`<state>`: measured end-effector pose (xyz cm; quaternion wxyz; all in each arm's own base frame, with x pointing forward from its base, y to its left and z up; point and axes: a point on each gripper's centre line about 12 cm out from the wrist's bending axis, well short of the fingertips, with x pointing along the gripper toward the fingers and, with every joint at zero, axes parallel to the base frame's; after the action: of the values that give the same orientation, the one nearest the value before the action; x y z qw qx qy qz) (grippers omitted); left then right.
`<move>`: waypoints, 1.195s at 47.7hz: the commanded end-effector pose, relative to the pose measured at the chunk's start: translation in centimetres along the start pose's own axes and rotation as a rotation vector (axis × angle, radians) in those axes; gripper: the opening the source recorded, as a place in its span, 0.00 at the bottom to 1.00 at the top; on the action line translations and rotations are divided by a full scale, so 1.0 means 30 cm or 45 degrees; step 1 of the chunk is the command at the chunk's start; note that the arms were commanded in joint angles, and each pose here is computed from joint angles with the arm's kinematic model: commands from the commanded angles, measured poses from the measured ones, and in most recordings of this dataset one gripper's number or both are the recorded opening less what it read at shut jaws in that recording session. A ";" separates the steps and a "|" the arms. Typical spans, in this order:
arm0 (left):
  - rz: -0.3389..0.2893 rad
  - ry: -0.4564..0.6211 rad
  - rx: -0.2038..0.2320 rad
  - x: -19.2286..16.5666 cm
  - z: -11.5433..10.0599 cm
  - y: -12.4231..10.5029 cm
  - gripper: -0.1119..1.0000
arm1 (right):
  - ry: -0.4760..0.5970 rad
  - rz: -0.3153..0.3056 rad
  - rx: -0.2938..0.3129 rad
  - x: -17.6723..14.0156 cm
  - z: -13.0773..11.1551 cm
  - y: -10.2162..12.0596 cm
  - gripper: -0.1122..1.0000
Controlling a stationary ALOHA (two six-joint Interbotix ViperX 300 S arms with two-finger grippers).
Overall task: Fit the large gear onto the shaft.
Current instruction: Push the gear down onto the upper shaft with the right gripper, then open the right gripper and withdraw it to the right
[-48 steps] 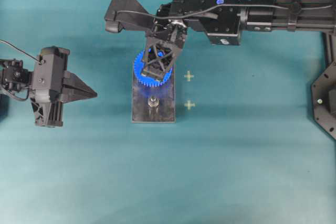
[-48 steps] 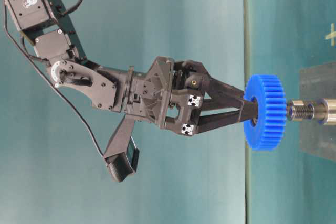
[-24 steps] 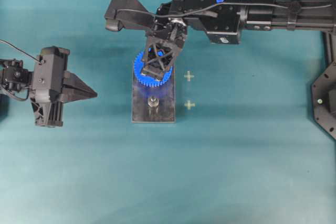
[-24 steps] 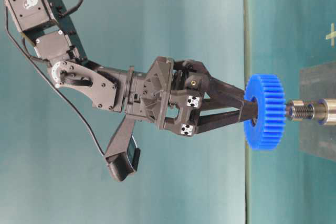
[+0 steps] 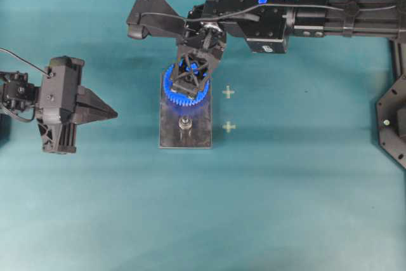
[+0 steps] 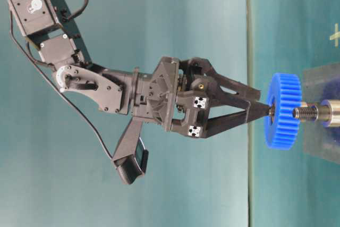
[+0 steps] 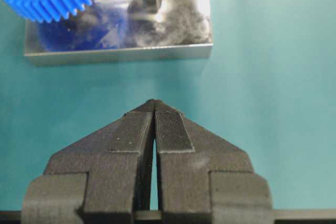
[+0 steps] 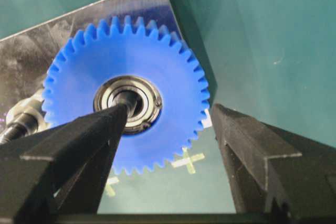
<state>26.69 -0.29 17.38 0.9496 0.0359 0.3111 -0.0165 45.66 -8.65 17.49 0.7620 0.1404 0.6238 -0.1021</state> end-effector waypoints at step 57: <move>0.002 -0.035 -0.018 -0.002 0.009 0.000 0.10 | -0.035 -0.006 -0.091 -0.012 0.064 0.115 0.82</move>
<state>26.50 -0.29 17.13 0.9505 0.0286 0.3090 -0.0141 48.21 -6.62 17.01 0.7641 0.1143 0.6293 -0.0835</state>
